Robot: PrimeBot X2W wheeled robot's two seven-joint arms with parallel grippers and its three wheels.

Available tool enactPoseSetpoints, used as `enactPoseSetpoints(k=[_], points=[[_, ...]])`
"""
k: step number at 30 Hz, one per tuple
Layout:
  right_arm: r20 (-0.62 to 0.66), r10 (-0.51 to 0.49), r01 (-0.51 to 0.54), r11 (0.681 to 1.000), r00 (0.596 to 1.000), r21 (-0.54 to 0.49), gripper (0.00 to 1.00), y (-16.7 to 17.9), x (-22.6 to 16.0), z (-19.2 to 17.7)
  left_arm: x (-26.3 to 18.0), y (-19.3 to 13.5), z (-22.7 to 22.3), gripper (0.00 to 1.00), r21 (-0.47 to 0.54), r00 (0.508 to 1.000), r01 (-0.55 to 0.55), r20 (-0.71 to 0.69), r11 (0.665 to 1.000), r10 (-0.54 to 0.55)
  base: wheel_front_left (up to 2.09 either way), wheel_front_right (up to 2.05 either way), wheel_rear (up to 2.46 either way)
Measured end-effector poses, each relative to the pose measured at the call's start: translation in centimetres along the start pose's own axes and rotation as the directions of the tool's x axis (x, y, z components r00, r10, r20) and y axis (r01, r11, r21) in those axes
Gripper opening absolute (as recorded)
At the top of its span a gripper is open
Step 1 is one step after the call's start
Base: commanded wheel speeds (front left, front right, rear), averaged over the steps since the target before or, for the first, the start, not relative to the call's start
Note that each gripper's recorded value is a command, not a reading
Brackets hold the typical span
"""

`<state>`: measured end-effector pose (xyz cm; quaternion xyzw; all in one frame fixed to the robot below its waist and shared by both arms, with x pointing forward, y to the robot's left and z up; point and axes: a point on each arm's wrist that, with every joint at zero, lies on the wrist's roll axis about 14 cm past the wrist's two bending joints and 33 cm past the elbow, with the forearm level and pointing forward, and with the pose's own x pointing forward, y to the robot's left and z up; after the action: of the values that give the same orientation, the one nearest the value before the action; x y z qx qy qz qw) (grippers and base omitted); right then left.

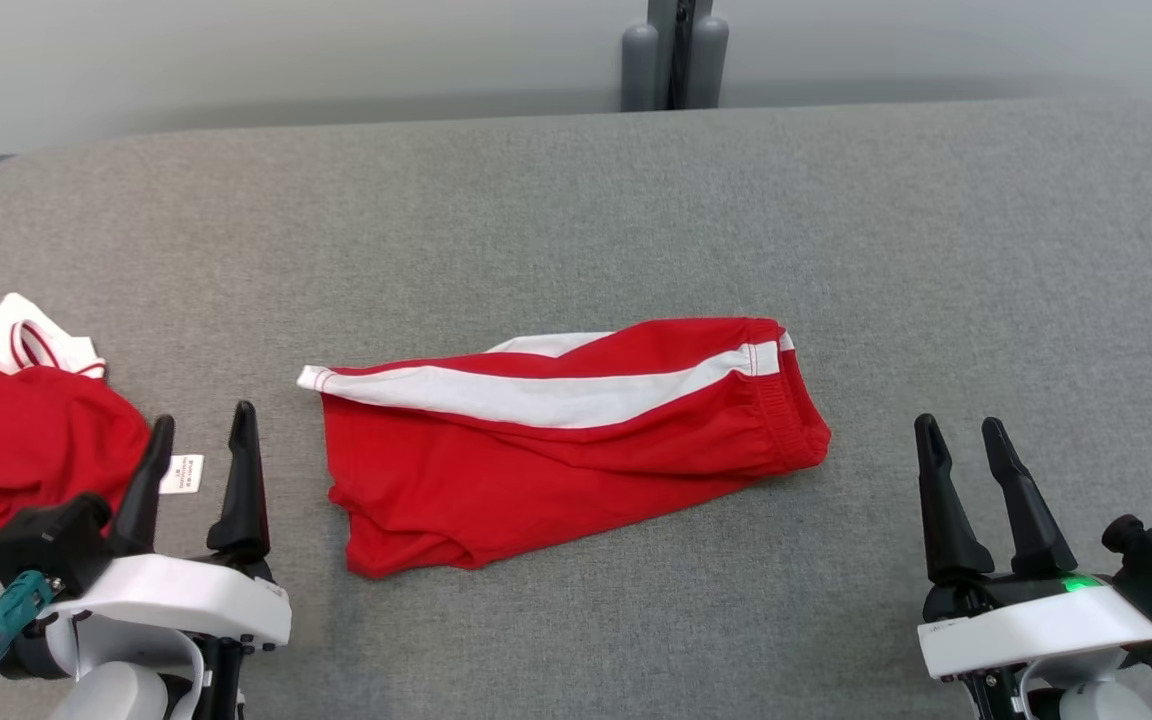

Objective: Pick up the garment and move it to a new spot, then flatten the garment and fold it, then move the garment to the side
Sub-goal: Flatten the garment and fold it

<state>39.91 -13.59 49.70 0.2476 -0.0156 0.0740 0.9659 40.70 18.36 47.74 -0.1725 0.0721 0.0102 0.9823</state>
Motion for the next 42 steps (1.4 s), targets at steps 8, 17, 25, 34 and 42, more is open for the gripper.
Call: enactPoseSetpoints(k=[8, 17, 25, 34, 42], points=[[-0.007, 0.051, -0.051, 0.997, 0.999, -0.059, 1.0, 1.0, -0.1, 0.7, -1.4, -0.3, 4.3, 1.0, 0.173, 0.984, -0.023, 0.177, 0.985, -0.009, 0.0, 0.0, 0.0], [-0.015, 0.042, -0.043, 0.995, 0.999, -0.093, 1.0, 1.0, -1.9, 0.9, -4.3, -0.5, 3.4, 1.0, 0.278, 0.983, -0.012, 0.177, 0.96, -0.039, 0.0, 0.0, 0.0], [-0.027, 0.039, -0.041, 0.996, 0.999, -0.084, 1.0, 1.2, -2.1, 0.7, -4.7, -0.2, 3.5, 1.0, 0.229, 0.982, -0.02, 0.187, 0.973, -0.024, 0.0, 0.0, 0.0], [-0.039, 0.043, -0.046, 0.996, 0.998, -0.079, 1.0, 1.3, -1.9, 0.4, -4.5, -0.3, 3.6, 1.0, 0.229, 0.979, -0.02, 0.202, 0.973, -0.027, 0.0, 0.0, 0.0], [-0.127, 0.023, -0.032, 0.997, 0.992, -0.066, 1.0, 0.5, -0.9, -1.5, -4.0, -0.7, 3.3, 1.0, 0.228, 0.979, -0.007, 0.199, 0.974, -0.04, 0.0, 0.0, 0.0]])
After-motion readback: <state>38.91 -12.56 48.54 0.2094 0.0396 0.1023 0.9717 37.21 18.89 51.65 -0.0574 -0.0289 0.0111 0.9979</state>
